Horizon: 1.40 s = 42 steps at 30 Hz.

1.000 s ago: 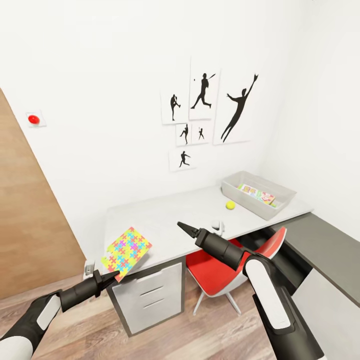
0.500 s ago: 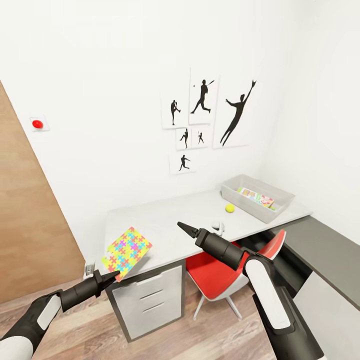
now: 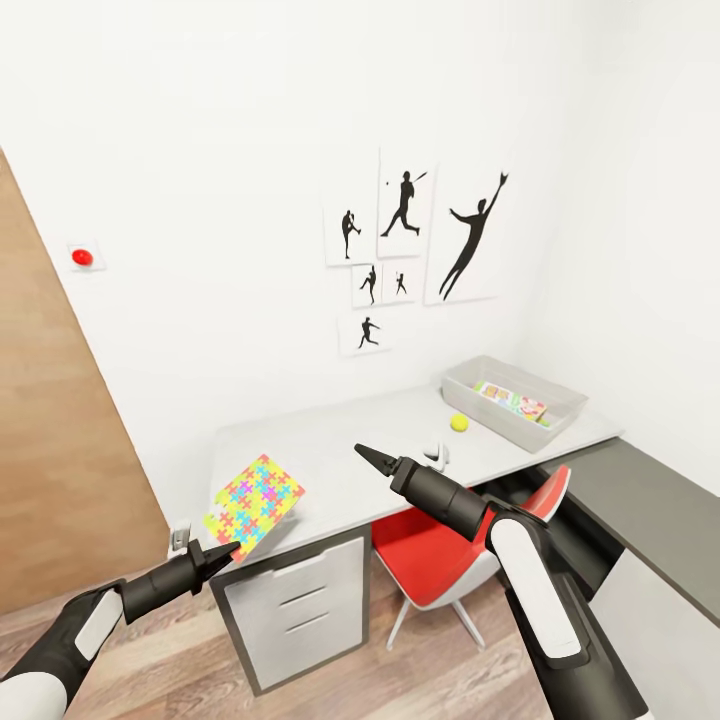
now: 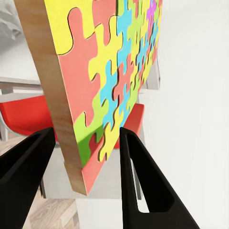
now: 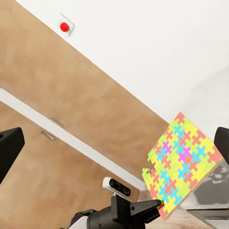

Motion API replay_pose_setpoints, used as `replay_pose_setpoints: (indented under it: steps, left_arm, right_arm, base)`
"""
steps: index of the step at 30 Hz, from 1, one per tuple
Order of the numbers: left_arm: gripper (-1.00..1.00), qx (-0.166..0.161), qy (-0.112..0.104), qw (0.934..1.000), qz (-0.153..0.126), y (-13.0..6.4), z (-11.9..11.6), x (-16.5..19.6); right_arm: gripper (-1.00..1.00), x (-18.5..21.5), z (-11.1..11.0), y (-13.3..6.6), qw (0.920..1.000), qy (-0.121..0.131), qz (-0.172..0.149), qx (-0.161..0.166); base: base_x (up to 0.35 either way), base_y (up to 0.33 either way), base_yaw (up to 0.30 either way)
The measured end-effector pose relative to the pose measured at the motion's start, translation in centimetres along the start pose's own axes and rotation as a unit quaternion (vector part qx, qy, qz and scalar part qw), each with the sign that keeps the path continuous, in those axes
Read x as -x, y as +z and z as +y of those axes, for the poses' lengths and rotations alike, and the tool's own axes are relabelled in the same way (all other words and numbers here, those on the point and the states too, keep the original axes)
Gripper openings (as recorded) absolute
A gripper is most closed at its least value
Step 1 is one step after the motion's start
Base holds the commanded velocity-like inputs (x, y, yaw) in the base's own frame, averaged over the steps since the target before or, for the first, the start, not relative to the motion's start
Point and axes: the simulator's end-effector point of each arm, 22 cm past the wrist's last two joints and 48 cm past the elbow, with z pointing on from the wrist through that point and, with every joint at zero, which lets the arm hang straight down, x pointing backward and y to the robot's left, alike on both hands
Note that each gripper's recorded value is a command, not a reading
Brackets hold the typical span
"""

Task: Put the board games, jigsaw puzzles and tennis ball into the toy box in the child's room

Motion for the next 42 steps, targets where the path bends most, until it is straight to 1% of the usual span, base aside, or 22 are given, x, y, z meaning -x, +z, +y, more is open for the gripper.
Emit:
replay_pose_setpoints:
  steps: [19, 42]
  left_arm:
    - [-1.00, -0.003, 0.002, 1.0000, 0.000, -0.1, -0.3, 0.1]
    - [-1.00, -0.014, 0.015, 0.9998, -0.006, -0.4, -2.0, 0.6]
  right_arm:
    - [1.00, -0.3, 0.1, -0.1, 1.0000, 0.001, 0.001, 0.001]
    - [1.00, 0.3, 1.8, -0.5, 0.9999, -0.011, -0.005, 0.009]
  base:
    - [0.000, 0.000, 0.000]
    - [0.000, 0.000, 0.000]
